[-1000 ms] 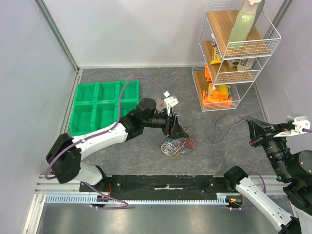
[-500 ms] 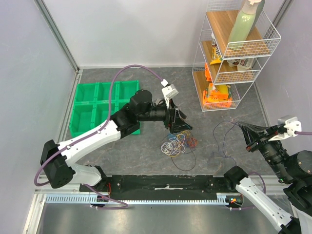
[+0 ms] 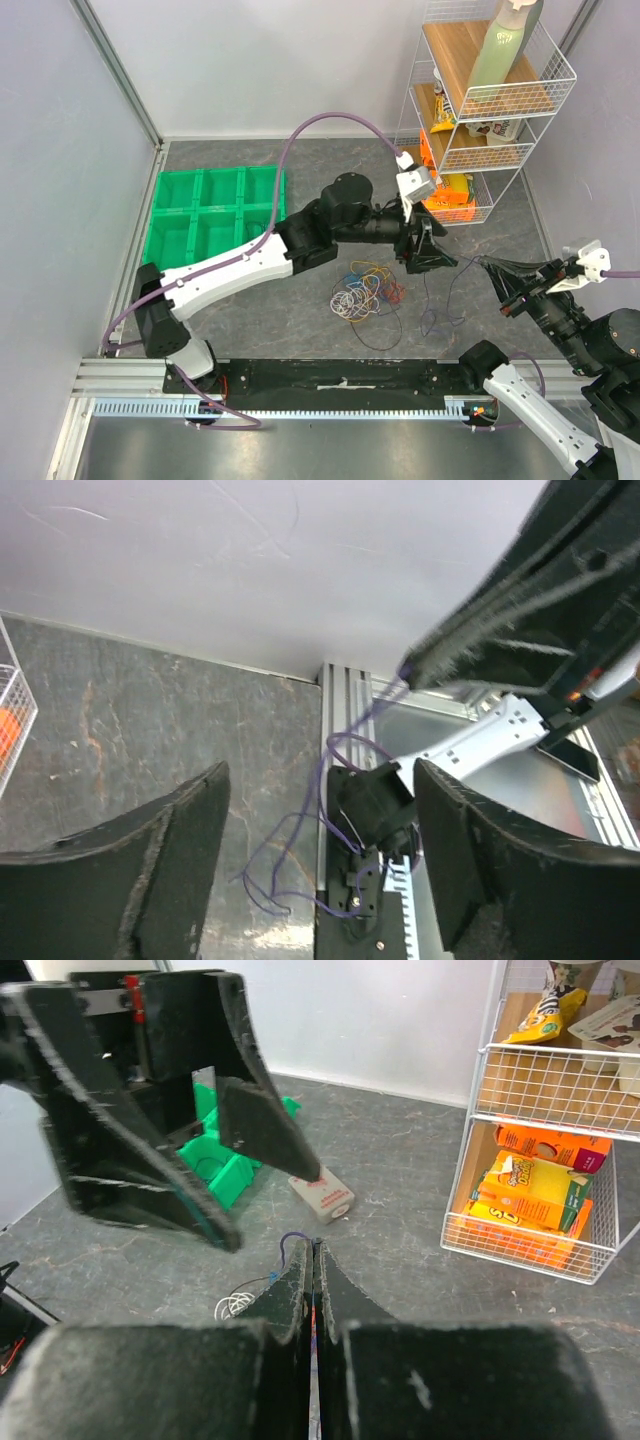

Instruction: Untangle the cables

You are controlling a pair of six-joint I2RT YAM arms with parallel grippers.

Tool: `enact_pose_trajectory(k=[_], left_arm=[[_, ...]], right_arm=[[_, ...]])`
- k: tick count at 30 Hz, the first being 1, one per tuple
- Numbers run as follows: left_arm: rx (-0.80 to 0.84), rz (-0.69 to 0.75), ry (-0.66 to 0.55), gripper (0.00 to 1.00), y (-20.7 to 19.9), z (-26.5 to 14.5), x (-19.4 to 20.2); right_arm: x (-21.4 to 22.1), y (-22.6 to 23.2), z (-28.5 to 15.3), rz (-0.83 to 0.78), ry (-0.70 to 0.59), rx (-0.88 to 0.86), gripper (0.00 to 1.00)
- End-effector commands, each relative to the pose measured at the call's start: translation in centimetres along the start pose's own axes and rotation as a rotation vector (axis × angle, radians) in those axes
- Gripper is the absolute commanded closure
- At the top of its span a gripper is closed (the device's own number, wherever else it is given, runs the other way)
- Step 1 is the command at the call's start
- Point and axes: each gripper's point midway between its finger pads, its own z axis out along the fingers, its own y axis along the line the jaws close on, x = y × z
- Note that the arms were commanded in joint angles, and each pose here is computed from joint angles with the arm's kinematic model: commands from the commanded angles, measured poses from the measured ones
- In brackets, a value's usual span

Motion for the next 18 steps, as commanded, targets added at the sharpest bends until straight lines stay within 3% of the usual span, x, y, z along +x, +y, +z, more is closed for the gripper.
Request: enact_pose_trajectory(k=[1, 8, 11, 14, 17, 18], left_arm=[[-0.02, 0.045, 0.041, 0.23, 0.7, 2.5, 1.1], [-0.037, 0.091, 0.059, 0.35, -0.9, 5.7, 2.6], [-0.111, 0.103, 0.071, 0.62, 0.1, 6.2, 3.4], [-0.147, 0.096, 0.086, 0.96, 0.6, 6.1, 4.0], [-0.162, 0.111, 0.077, 0.98, 0.6, 5.0, 3.7], [-0.165, 0.117, 0.066, 0.98, 0.4, 4.4, 3.4]], right_arm=[[-0.2, 0.9, -0.3, 0.02, -0.004, -0.048, 1.0], [0.7, 1.0, 0.3, 0.027, 0.007, -0.055, 1.0], [0.7, 1.0, 0.2, 0.032, 0.002, -0.056, 1.0], [0.7, 0.9, -0.1, 0.032, -0.006, -0.05, 1.0], [0.7, 0.4, -0.2, 0.029, -0.009, -0.027, 0.96], [0.7, 0.0, -0.3, 0.028, -0.011, -0.005, 0.83]])
